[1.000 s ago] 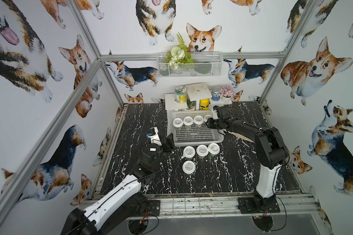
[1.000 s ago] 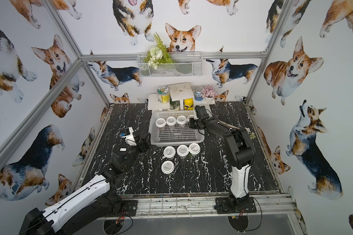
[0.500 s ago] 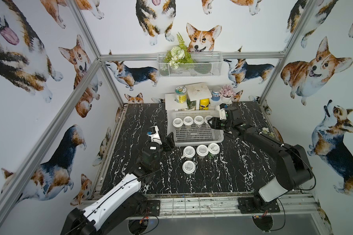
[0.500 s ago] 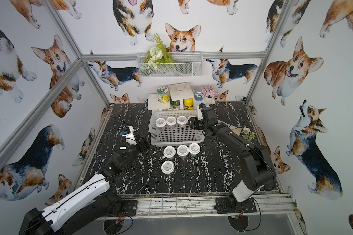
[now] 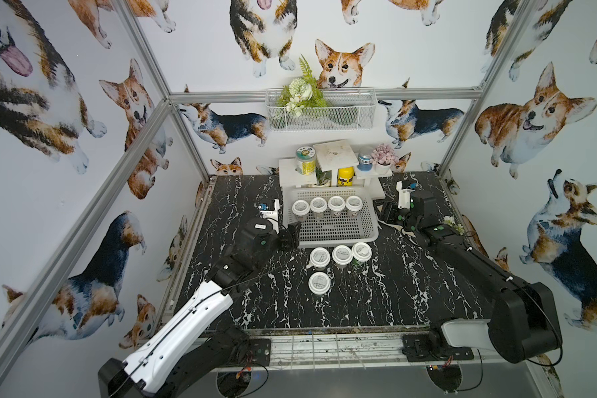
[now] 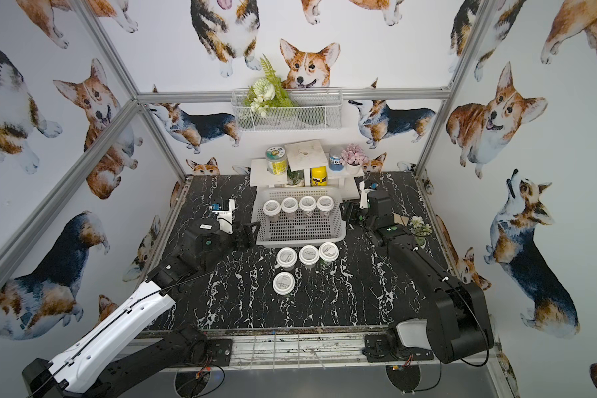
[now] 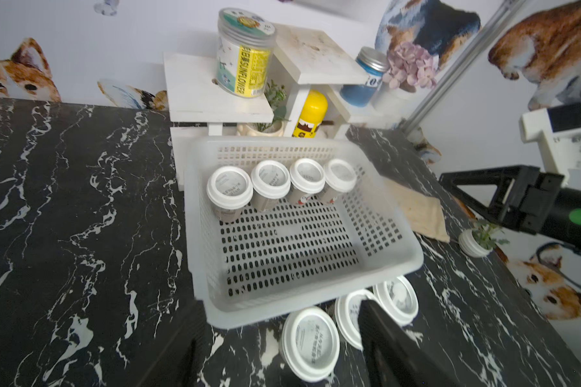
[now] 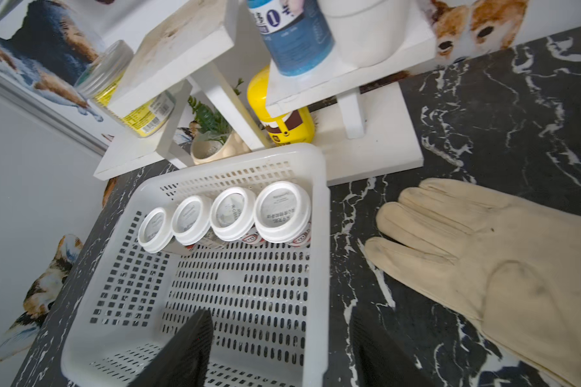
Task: Put the yogurt in the basket
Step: Pick up the yogurt from the center of the board.
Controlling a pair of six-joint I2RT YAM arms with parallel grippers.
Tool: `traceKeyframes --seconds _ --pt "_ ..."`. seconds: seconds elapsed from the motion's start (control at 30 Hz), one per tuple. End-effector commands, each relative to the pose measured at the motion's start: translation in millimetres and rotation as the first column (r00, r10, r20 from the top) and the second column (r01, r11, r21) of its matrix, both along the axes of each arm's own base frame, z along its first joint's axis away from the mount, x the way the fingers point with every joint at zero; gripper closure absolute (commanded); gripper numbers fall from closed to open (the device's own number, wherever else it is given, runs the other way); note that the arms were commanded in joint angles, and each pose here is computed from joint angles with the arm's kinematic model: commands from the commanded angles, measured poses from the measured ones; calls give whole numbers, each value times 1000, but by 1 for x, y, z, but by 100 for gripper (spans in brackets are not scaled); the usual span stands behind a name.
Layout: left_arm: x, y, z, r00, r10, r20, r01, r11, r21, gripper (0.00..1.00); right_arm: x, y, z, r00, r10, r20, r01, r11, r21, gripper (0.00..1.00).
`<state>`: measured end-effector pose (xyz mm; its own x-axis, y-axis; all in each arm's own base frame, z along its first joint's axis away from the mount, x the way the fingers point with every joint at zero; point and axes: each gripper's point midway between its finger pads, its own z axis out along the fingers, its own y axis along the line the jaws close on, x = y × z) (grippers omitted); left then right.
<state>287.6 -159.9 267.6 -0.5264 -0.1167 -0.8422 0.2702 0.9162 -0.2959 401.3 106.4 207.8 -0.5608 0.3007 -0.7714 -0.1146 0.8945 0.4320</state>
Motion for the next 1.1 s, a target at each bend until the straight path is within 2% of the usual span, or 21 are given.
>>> traceKeyframes --seconds 0.0,0.1,0.23,0.33,0.43,0.7,1.07 --pt "-41 -5 -43 955 -128 -266 154 985 79 22 3 6 11 999 22 41 -24 999 47 30" --pt "-65 -12 -50 918 -166 -360 206 976 75 22 2 8 9 999 34 38 -36 998 57 29" --pt "-88 -27 -45 903 -200 -379 231 972 38 22 2 9 5 999 40 28 -41 997 62 29" --pt "-98 -38 -56 890 -203 -409 254 964 76 18 2 11 3 999 50 22 -51 997 65 29" --pt "-101 -48 -72 878 -184 -441 275 950 151 12 1 11 2 998 53 22 -54 996 69 29" --pt "-97 -69 -91 862 -184 -473 300 936 184 2 -1 10 0 998 66 19 -67 995 79 31" --pt "-100 -86 -126 821 -191 -538 351 912 212 3 2 14 -4 996 86 9 -87 992 86 32"
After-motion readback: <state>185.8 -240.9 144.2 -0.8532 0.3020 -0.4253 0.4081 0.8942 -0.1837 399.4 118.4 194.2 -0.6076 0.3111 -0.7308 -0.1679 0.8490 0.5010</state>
